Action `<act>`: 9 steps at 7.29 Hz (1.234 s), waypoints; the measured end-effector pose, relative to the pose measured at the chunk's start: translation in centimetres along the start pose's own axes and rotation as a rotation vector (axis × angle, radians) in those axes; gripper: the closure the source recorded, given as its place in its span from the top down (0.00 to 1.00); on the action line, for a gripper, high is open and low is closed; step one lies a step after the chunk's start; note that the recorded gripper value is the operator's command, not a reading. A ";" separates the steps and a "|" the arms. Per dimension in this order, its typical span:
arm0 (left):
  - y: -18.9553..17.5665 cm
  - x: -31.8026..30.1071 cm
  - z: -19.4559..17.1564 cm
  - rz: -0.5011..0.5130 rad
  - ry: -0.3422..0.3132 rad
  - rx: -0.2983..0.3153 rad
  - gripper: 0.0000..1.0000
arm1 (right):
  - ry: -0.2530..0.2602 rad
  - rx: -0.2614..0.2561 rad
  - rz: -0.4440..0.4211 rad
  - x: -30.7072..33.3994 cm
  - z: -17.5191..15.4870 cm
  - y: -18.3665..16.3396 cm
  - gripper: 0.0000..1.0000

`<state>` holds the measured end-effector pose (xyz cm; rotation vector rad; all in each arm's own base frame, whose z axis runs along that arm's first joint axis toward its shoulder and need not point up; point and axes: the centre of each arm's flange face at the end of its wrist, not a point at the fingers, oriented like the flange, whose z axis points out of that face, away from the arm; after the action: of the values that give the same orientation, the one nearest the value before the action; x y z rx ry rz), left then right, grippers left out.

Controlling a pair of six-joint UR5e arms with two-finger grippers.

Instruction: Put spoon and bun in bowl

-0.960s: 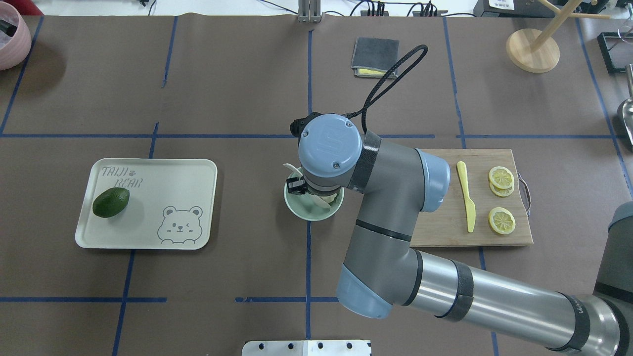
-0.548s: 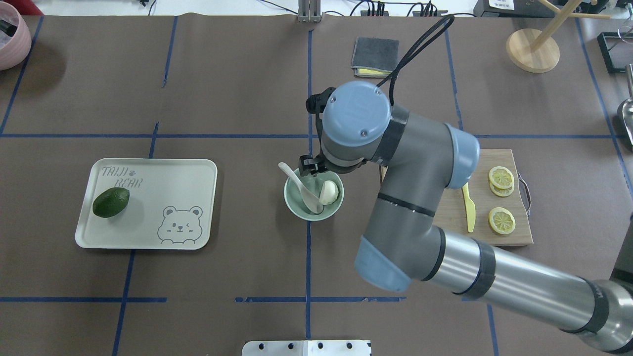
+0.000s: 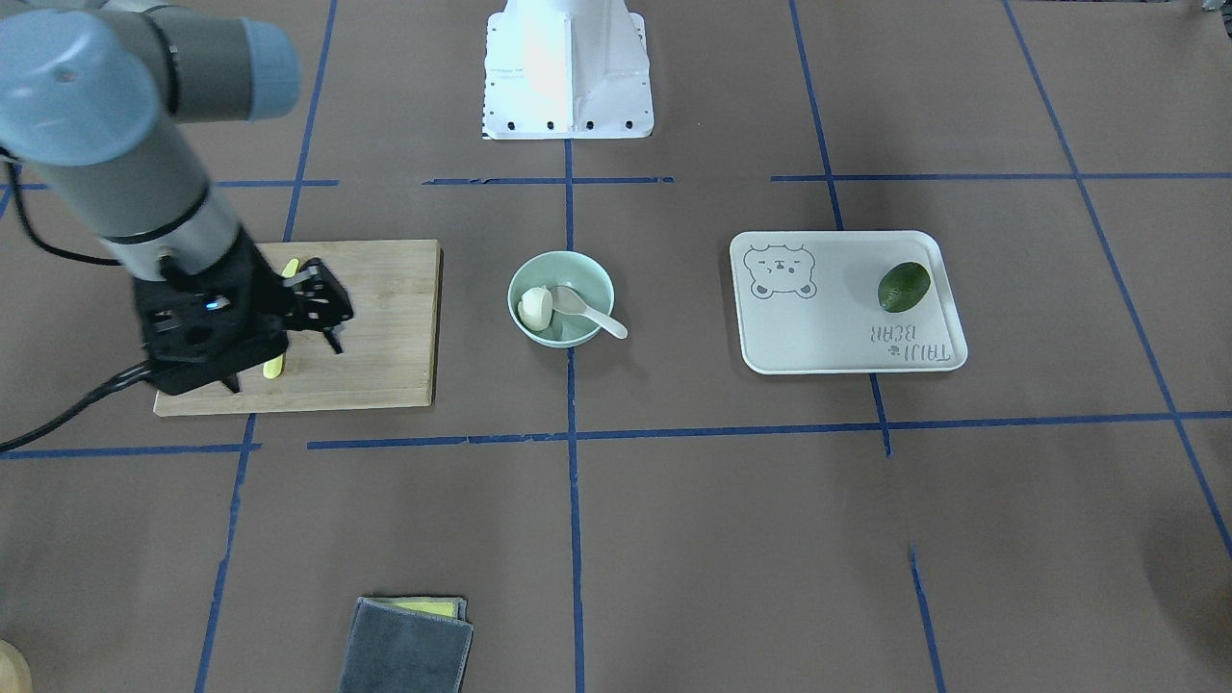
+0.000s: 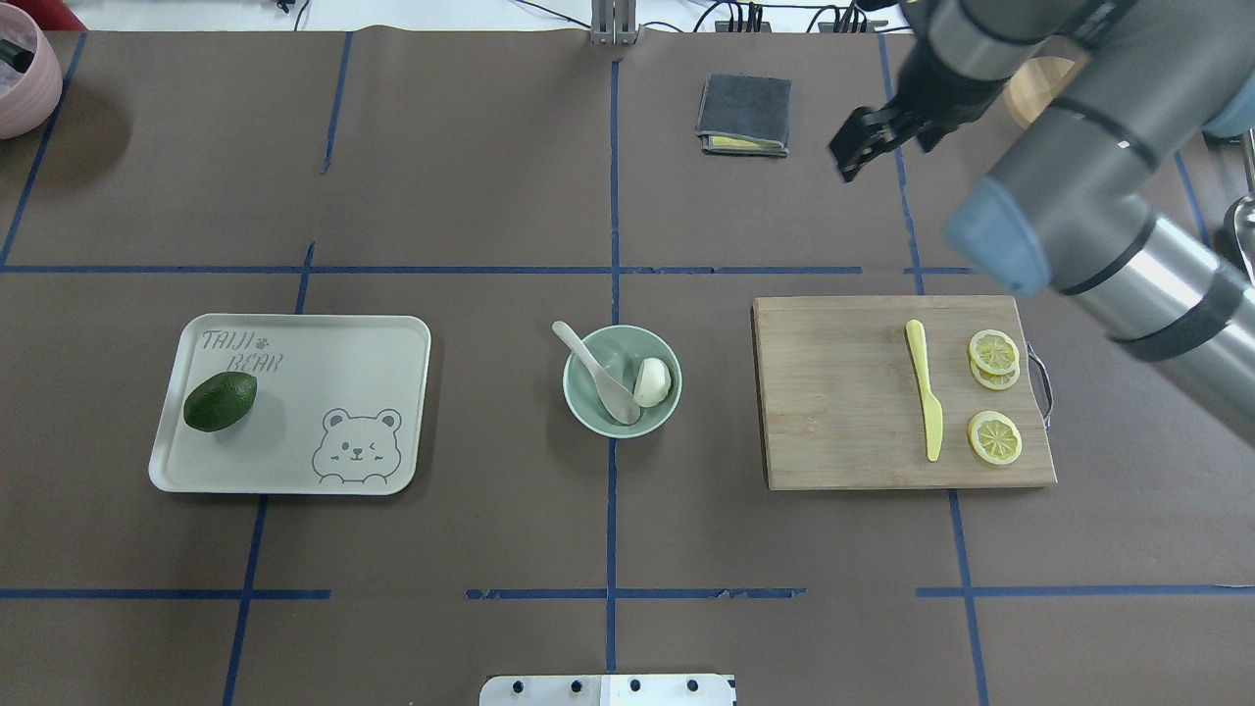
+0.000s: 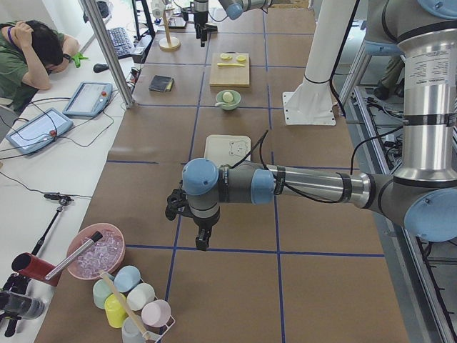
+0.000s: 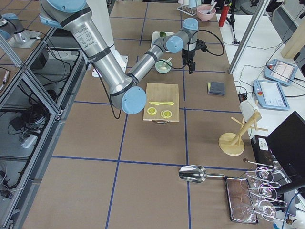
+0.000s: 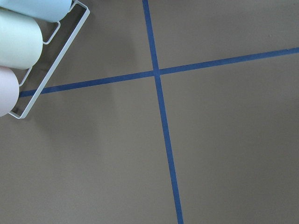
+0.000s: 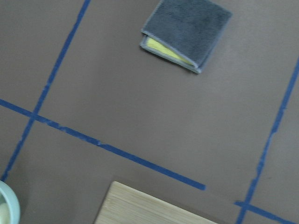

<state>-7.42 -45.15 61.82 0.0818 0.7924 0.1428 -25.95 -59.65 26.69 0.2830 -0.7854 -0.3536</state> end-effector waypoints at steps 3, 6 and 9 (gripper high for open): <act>0.2 0.0 0.1 -0.007 0.003 -0.003 1.00 | 0.034 -0.041 -0.066 20.8 -2.6 7.6 1.00; 0.3 0.2 -0.2 -0.001 0.003 0.003 1.00 | 0.061 -0.129 0.116 33.2 -0.7 20.9 1.00; 0.1 0.5 -0.7 0.016 -0.002 0.015 1.00 | 0.062 -0.175 0.221 37.1 0.8 28.8 1.00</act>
<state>-7.53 -44.93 61.00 0.1028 0.7911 0.1521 3.61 -48.96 61.57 0.0421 -0.7118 -0.2026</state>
